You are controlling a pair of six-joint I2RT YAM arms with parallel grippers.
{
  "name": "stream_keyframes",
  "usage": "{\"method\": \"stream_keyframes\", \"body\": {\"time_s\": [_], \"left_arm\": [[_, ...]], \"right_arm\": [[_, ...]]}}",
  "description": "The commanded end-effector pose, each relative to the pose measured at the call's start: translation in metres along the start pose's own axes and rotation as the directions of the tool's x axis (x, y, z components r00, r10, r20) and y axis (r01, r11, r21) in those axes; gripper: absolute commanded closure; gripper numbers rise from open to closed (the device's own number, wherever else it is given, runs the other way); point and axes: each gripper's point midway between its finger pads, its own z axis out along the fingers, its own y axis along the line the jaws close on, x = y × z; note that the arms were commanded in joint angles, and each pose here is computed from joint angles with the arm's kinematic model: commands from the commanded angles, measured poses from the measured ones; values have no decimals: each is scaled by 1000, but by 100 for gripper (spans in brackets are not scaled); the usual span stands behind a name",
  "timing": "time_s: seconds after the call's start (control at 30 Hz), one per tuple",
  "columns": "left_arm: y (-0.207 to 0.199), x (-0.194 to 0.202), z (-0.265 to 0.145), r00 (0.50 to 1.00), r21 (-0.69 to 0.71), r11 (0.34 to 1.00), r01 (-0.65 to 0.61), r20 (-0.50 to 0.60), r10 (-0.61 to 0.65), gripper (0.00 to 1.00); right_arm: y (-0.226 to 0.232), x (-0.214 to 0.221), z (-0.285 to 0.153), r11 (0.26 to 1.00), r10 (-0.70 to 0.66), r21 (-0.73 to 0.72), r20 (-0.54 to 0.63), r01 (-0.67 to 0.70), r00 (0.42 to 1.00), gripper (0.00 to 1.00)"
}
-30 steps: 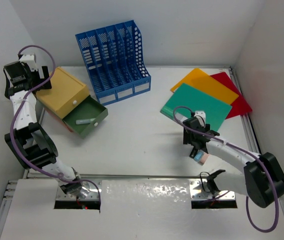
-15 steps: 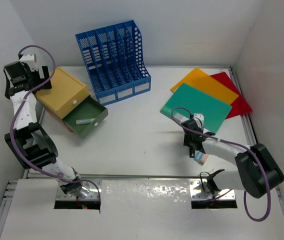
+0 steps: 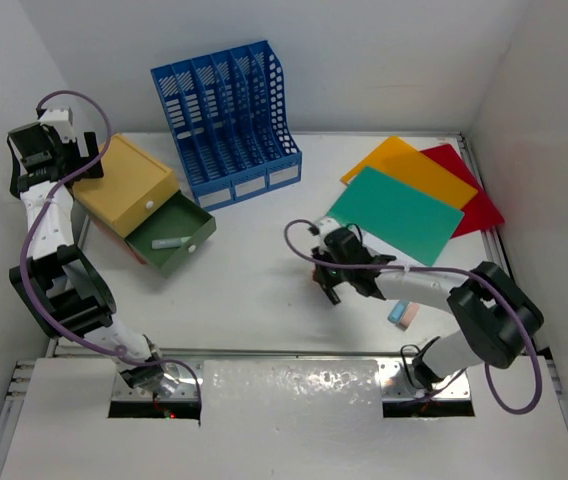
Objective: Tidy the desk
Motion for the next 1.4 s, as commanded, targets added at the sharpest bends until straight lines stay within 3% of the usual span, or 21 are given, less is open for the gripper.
{"method": "stream_keyframes", "body": {"time_s": [0.0,0.07,0.1,0.17,0.2,0.27,0.3,0.33,0.4,0.47,0.6,0.8,0.83,0.93,1.07,1.2,1.3,1.33,1.37], "left_arm": [[-4,7,0,999,5,1000,-19,-35,20,3],[-4,7,0,999,4,1000,-21,-36,21,3],[-4,8,1,999,5,1000,-17,-38,18,3],[-5,9,3,999,8,1000,-15,-44,15,3],[-5,11,4,999,9,1000,-13,-48,13,3],[-5,12,4,999,8,1000,-10,-53,11,3],[-5,12,5,999,8,1000,-12,-53,12,3],[-5,13,6,998,7,1000,-10,-55,11,3],[-5,15,6,998,7,1000,-11,-61,11,3],[-4,17,6,998,3,1000,-12,-67,12,3],[-3,18,7,998,-4,1000,-15,-66,14,3],[-5,18,9,998,2,1000,-10,-67,10,3],[-5,18,9,998,2,1000,-10,-66,10,3],[-6,19,9,997,4,1000,-9,-70,9,3],[-4,22,10,997,-5,1000,-7,-79,7,3],[-5,25,11,996,-4,1000,-7,-87,7,3],[-4,25,10,996,-9,1000,-14,-87,13,3],[-4,26,9,996,-9,1000,-18,-90,17,3],[-4,25,9,996,-11,1000,-22,-87,21,3]], "right_arm": [[71,-116,-19,953,-207,-145,332,266,920,100],[98,-147,-22,927,-216,-199,407,317,887,100],[126,-187,-37,898,-216,-234,503,372,837,100],[150,-213,-29,872,-228,-253,547,419,805,100],[178,-252,-47,842,-219,-259,639,474,737,100],[212,-289,-39,808,-216,-261,703,528,678,100],[234,-279,-10,769,-241,-288,696,570,676,100],[249,-303,-33,750,-215,-281,752,599,623,100],[280,-318,-5,726,-200,-285,783,626,589,100],[296,-319,28,721,-196,-279,796,634,572,100],[321,-321,47,722,-192,-194,866,665,461,100],[328,-315,53,718,-203,-186,866,670,458,100],[326,-315,51,722,-201,-185,866,667,458,96],[327,-318,42,722,-198,-181,871,668,450,64],[333,-323,21,718,-189,-173,884,674,428,38],[335,-332,-4,719,-175,-165,897,675,407,25],[313,-333,-33,774,-155,-176,879,608,452,21],[295,-311,-23,798,-193,-172,835,578,515,20],[276,-313,-54,835,-183,-174,807,522,561,19]]}}
